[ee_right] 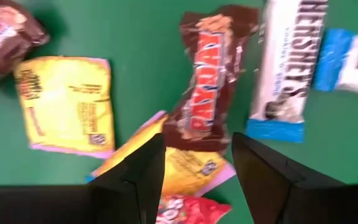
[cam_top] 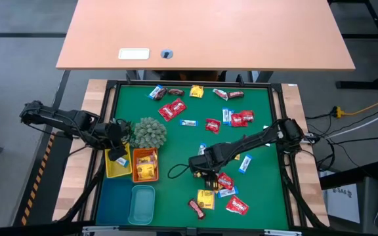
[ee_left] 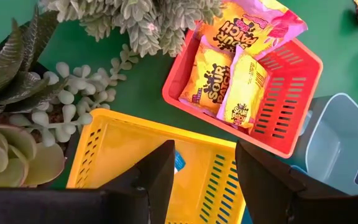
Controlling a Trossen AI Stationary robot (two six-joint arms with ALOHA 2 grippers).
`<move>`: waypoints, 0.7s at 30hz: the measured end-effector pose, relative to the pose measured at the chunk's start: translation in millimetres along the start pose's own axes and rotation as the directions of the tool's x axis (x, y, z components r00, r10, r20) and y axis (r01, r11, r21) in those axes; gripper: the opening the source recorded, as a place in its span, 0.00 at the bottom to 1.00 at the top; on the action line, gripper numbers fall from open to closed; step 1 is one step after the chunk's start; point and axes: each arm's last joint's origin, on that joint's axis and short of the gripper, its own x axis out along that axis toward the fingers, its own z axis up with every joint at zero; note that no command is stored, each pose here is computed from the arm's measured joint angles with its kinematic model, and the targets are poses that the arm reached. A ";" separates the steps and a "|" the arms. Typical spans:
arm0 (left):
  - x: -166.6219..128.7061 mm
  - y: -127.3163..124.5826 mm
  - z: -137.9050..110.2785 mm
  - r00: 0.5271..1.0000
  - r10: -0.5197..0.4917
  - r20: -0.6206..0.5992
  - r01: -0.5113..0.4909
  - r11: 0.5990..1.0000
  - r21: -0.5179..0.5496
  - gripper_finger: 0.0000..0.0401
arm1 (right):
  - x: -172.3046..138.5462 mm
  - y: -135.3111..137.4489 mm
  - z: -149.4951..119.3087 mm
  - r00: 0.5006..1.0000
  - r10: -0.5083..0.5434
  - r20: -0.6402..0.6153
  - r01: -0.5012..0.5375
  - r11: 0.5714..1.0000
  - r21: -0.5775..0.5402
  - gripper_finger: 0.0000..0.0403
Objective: Sort candy
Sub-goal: Put the brown chocolate into the green bin
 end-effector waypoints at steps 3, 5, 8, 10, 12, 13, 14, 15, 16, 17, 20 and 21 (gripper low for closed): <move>0.0 0.0 0.0 1.000 0.000 0.000 0.000 1.000 0.000 0.40 | 6.0 1.7 0.1 1.000 -0.018 -0.004 0.018 1.000 0.008 0.46; 0.0 0.1 -0.1 1.000 0.001 -0.001 -0.001 1.000 0.000 0.40 | 12.4 3.2 0.8 0.999 -0.038 -0.002 0.038 0.999 0.002 0.46; 0.0 0.0 0.0 1.000 0.000 0.000 0.000 1.000 0.000 0.40 | 16.0 5.7 1.6 0.998 -0.067 0.017 0.067 0.998 -0.008 0.46; 0.0 0.1 -0.1 1.000 0.001 -0.001 -0.001 1.000 0.000 0.40 | 18.0 6.6 3.2 0.997 -0.074 0.035 0.075 0.997 -0.012 0.46; 0.0 0.1 0.0 1.000 0.001 0.000 -0.001 1.000 0.000 0.40 | 19.1 6.0 2.4 0.996 -0.085 0.026 0.086 0.996 -0.011 0.46; 0.0 0.1 0.0 1.000 0.003 0.002 -0.003 1.000 0.000 0.40 | 19.2 5.8 2.2 0.996 -0.086 0.024 0.086 0.996 -0.010 0.46; 0.0 0.2 0.1 1.000 0.005 0.004 -0.005 1.000 0.000 0.40 | 19.5 5.8 2.6 0.996 -0.085 0.026 0.086 0.996 -0.011 0.46; 0.0 0.2 0.1 1.000 0.005 0.005 -0.005 1.000 0.000 0.40 | 20.1 5.7 2.7 0.996 -0.086 0.025 0.087 0.996 -0.010 0.45; 0.0 0.2 0.1 1.000 0.006 0.006 -0.006 1.000 0.000 0.40 | 20.8 5.5 2.5 0.996 -0.089 0.021 0.089 0.996 -0.010 0.43; 0.0 0.2 0.2 1.000 0.006 0.007 -0.006 1.000 0.000 0.40 | 21.6 5.2 2.3 0.996 -0.090 0.017 0.090 0.996 -0.009 0.41; 0.0 0.2 0.2 1.000 0.007 0.007 -0.007 1.000 0.000 0.40 | 21.5 5.3 2.4 0.996 -0.090 0.018 0.090 0.996 -0.010 0.32; 0.0 0.3 0.2 1.000 0.007 0.007 -0.007 1.000 0.000 0.40 | 21.5 5.1 2.5 0.996 -0.093 0.019 0.093 0.996 -0.009 0.29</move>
